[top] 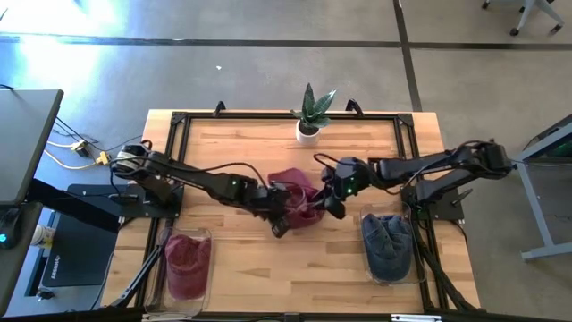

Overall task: Pick & Place hat
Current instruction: Put the red cap into the left transparent bin

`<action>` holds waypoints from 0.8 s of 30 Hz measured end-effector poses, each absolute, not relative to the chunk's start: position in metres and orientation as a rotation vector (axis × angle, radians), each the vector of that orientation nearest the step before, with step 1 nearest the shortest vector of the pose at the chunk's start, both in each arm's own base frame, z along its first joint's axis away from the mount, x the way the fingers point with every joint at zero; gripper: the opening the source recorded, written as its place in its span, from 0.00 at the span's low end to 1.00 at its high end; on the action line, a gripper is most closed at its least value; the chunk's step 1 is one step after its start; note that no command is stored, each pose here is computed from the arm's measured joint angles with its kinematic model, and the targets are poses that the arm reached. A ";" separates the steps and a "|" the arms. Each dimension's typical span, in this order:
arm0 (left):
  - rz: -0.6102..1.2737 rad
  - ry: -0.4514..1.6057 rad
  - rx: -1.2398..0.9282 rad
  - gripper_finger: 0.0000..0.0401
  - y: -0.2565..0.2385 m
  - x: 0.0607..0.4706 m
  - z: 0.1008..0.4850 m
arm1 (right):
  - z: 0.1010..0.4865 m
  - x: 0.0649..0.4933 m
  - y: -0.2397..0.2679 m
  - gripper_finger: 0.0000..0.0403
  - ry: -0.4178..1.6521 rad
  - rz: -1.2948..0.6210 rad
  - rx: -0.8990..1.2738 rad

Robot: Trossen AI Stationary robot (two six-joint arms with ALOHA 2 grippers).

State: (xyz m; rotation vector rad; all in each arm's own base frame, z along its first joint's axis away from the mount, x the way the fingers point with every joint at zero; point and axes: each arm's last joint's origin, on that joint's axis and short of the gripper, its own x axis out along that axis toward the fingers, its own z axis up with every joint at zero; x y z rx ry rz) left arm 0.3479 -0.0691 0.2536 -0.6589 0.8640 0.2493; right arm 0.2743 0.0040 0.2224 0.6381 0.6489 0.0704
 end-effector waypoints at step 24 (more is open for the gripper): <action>0.144 0.857 -0.671 0.00 -0.079 0.349 0.258 | 0.225 0.331 0.036 0.05 0.719 0.441 0.157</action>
